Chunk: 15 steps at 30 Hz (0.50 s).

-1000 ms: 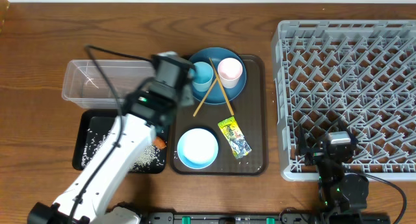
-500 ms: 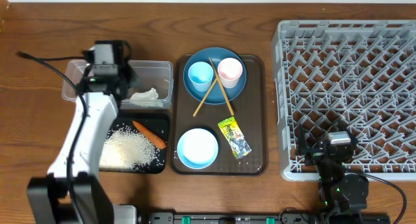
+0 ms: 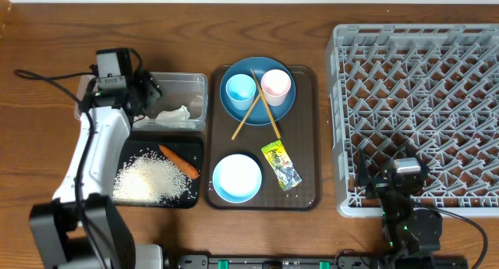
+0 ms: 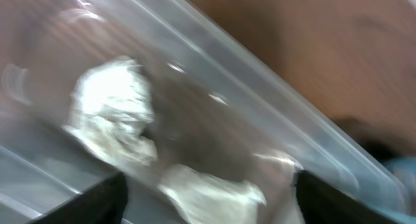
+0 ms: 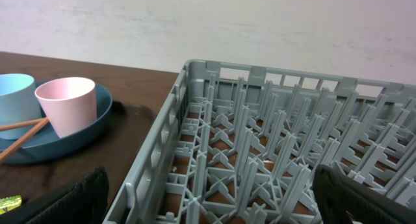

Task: Sort waste into correct bins and load items into the dishwasher rack
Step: 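Carry the second tissue with the left gripper into the clear box and release, then move the left gripper back and grasp the yellow Pandan wrapper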

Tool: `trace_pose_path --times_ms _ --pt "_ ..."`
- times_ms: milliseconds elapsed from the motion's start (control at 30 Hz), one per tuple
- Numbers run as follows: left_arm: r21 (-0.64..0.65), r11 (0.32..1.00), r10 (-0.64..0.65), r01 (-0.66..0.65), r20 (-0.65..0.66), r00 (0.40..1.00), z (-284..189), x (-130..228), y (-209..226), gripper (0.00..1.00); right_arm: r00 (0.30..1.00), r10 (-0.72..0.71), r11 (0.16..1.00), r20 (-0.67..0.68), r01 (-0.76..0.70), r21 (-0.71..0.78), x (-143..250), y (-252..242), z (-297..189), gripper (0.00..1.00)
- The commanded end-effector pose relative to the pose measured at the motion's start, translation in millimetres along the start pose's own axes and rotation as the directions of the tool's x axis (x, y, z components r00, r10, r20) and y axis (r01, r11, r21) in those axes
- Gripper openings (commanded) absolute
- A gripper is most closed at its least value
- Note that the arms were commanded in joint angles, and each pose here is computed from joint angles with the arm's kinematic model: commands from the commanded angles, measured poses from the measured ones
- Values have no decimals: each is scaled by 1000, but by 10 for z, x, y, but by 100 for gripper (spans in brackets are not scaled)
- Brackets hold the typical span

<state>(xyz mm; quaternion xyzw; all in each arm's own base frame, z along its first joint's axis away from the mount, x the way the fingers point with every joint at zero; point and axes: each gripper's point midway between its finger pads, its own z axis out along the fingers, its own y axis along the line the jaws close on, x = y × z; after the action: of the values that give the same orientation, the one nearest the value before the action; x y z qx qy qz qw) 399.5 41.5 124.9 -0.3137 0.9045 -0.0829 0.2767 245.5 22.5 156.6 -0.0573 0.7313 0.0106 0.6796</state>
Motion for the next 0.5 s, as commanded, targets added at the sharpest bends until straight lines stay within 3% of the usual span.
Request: trace_pose_path --times_ms 0,167,467 --pt "312 950 16 24 -124 992 -467 233 -586 88 1000 -13 1000 -1 13 -6 6 14 -2 99" --pt "494 868 127 45 -309 943 -1053 838 -963 91 1000 -13 1000 -1 13 -6 6 14 -2 99" --pt "463 885 307 -44 -510 804 -1310 1854 -1025 84 1000 -13 1000 -1 13 -6 6 14 -2 99"
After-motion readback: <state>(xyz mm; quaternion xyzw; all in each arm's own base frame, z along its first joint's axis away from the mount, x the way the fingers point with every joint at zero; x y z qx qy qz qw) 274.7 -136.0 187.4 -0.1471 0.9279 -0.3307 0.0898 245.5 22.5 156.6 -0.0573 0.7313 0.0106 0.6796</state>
